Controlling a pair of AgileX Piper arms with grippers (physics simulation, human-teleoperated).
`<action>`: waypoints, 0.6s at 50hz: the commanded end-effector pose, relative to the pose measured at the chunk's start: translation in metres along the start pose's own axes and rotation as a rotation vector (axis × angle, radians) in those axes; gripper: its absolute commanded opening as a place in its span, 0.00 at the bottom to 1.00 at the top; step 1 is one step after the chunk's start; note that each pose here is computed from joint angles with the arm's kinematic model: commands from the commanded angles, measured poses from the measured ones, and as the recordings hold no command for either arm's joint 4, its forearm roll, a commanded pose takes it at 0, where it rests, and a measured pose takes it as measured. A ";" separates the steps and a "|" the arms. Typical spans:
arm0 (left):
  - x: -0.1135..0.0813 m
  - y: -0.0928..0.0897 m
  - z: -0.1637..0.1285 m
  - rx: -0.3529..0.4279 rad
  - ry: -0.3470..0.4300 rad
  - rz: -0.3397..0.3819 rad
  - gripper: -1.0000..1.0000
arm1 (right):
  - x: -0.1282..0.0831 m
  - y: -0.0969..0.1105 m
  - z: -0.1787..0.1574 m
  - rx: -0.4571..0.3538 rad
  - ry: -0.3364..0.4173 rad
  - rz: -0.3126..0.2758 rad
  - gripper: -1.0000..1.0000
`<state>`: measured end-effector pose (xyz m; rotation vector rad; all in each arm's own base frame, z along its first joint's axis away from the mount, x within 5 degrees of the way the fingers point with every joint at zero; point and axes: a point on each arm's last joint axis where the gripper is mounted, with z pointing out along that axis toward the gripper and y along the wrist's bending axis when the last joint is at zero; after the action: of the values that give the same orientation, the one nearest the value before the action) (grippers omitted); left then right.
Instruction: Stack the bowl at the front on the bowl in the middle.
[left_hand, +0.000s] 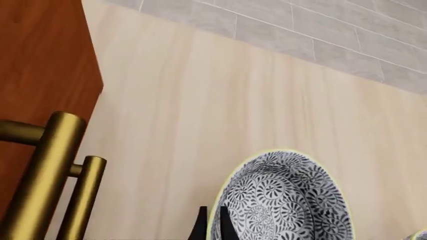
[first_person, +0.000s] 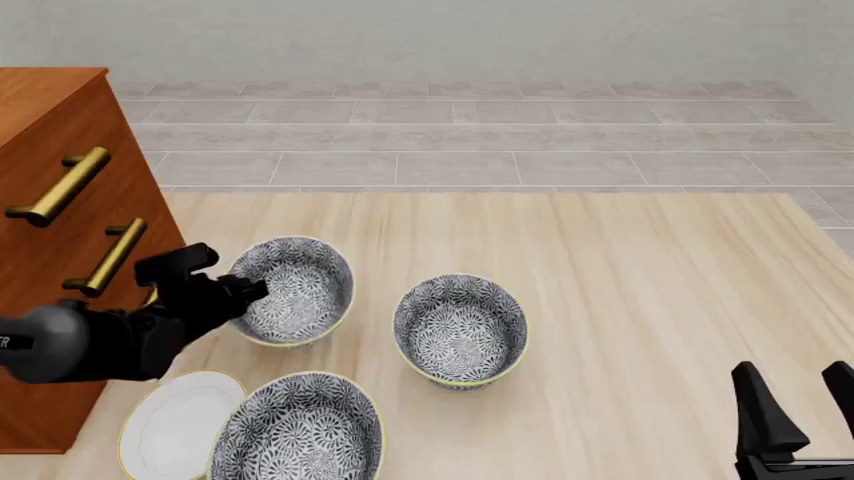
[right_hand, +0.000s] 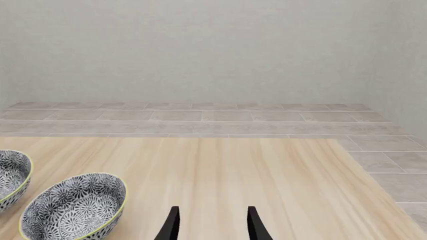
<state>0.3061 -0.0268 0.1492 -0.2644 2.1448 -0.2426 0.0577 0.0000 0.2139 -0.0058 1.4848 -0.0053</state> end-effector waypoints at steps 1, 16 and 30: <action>-0.017 -0.009 -0.018 0.021 -0.037 -0.003 0.00 | 0.000 0.000 0.000 0.000 0.000 0.000 1.00; -0.042 -0.027 -0.055 0.072 -0.095 -0.006 0.00 | 0.000 0.000 0.000 0.000 0.000 0.000 1.00; -0.047 -0.050 -0.068 0.138 -0.090 0.005 0.00 | 0.000 0.000 0.000 0.000 0.000 0.000 1.00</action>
<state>0.2840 -0.0462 0.2216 -0.1975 2.0498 -0.3237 0.0577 0.0000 0.2139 -0.0058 1.4848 -0.0053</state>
